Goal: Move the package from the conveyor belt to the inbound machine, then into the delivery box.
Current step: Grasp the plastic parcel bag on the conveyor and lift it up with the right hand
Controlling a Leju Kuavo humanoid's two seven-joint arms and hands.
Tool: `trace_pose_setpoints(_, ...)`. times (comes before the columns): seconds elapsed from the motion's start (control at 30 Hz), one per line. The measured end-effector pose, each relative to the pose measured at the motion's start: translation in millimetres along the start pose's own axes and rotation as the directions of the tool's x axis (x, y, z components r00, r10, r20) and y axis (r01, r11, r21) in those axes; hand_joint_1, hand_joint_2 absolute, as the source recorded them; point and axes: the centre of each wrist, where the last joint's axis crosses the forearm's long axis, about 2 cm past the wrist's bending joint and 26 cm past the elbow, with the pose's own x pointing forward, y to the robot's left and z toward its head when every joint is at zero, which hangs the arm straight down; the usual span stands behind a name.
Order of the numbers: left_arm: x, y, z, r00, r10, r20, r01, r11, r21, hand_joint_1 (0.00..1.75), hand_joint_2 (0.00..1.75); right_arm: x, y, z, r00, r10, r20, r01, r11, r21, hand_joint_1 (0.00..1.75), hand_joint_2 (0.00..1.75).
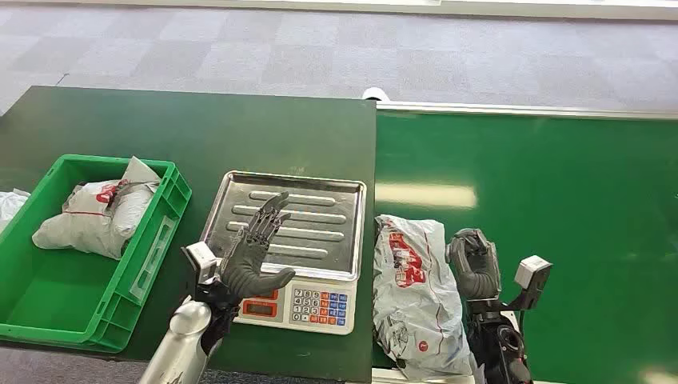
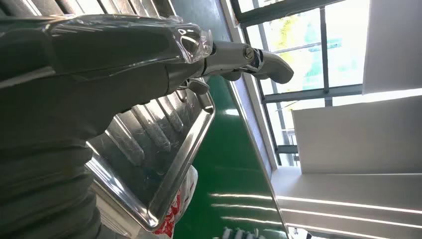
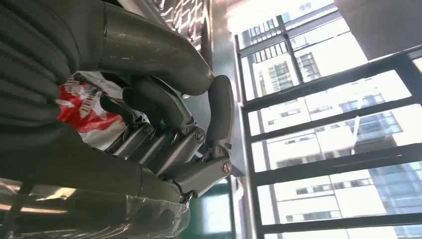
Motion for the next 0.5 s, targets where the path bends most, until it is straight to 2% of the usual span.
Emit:
trace_pose_setpoints(0.07,0.0,0.1,0.2,1.000,0.000,0.000,0.000,1.000,0.000,0.00,1.75,3.2,1.6,-1.2,0.999,0.044,-0.015,-0.044,0.999,0.003,0.98,1.75)
trace_pose_setpoints(0.23,-0.4,0.4,1.6,1.000,-0.003,-0.003,0.003,1.000,0.004,0.00,1.75,8.0,9.5,-4.0,0.952,0.279,-0.125,-0.281,0.960,-0.001,0.00,1.75)
trace_pose_setpoints(0.3,-0.6,0.5,2.5,1.000,-0.003,-0.005,0.003,1.000,0.005,0.00,1.75,7.5,11.4,-5.1,0.905,0.378,-0.195,-0.385,0.923,0.004,0.00,1.75)
trace_pose_setpoints(0.37,-0.7,0.6,3.1,1.000,-0.004,-0.009,0.005,1.000,0.004,0.00,1.75,5.0,11.9,-7.1,0.789,0.520,-0.328,-0.547,0.837,0.009,0.00,1.75)
trace_pose_setpoints(0.43,-0.5,0.2,3.0,1.000,-0.005,-0.016,0.005,1.000,0.003,0.00,1.75,-0.6,11.4,-8.2,0.660,0.609,-0.440,-0.671,0.741,0.021,0.00,1.75)
trace_pose_setpoints(0.5,-0.3,-0.3,2.6,1.000,-0.004,-0.022,0.004,1.000,0.002,0.00,1.75,-7.4,11.3,-7.4,0.593,0.637,-0.493,-0.716,0.697,0.040,0.00,1.75)
